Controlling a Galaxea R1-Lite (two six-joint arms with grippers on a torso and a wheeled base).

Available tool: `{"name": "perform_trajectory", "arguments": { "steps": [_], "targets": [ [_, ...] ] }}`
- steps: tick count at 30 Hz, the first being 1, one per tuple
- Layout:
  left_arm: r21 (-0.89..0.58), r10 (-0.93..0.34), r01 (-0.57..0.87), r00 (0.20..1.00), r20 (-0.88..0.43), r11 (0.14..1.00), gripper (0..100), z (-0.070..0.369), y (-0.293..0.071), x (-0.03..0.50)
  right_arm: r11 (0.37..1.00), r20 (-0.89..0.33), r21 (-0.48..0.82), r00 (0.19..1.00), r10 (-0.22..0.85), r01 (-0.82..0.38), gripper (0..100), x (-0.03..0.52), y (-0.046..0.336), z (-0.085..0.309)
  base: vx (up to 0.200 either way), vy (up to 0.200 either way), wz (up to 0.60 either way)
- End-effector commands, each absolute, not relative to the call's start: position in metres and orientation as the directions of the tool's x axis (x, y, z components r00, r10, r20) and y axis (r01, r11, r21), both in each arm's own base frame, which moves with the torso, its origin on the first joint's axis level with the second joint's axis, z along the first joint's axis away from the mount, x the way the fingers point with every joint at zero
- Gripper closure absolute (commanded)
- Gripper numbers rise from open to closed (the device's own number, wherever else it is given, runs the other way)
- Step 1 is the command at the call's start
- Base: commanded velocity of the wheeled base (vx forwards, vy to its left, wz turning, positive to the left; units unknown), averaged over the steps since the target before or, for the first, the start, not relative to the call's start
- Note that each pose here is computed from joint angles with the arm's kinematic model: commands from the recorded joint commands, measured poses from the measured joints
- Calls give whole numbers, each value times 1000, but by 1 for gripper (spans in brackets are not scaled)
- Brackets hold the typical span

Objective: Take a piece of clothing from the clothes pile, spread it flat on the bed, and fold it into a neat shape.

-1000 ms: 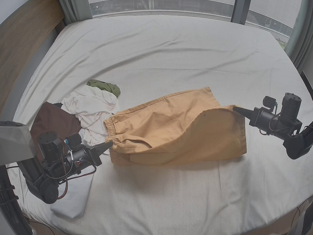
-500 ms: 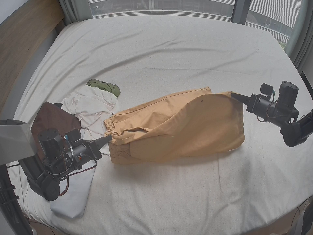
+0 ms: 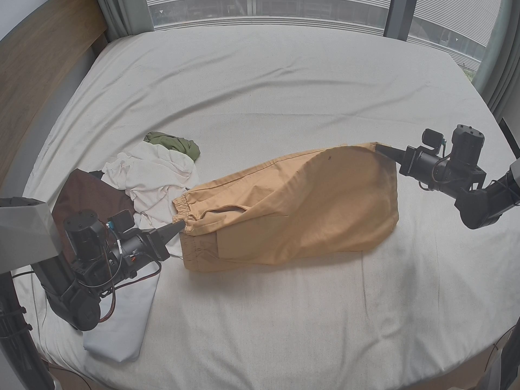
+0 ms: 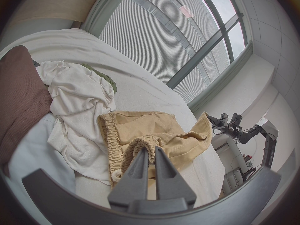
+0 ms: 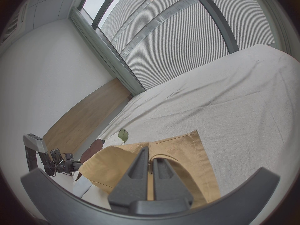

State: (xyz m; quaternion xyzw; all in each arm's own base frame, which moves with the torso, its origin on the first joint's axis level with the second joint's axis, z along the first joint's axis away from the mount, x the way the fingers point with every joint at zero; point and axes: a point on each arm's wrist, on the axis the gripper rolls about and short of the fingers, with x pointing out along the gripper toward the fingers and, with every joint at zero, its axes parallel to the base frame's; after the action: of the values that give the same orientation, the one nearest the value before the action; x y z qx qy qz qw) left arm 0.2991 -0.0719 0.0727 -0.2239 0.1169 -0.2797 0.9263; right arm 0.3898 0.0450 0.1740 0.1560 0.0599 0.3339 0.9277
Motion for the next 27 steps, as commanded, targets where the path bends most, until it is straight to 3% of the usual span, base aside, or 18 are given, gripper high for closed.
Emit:
{"name": "perform_trajectory", "arguments": {
  "steps": [1, 27],
  "targets": [
    [-478, -561, 461, 823, -85, 748, 100, 73, -71, 302, 720, -20, 336, 760, 650, -607, 100, 402, 52, 168, 0, 0, 0],
    [-501, -498, 406, 865, -58, 764, 100, 69, -74, 325, 724, -16, 319, 760, 650, -612, 100, 432, 59, 186, 0, 0, 0]
  ]
}}
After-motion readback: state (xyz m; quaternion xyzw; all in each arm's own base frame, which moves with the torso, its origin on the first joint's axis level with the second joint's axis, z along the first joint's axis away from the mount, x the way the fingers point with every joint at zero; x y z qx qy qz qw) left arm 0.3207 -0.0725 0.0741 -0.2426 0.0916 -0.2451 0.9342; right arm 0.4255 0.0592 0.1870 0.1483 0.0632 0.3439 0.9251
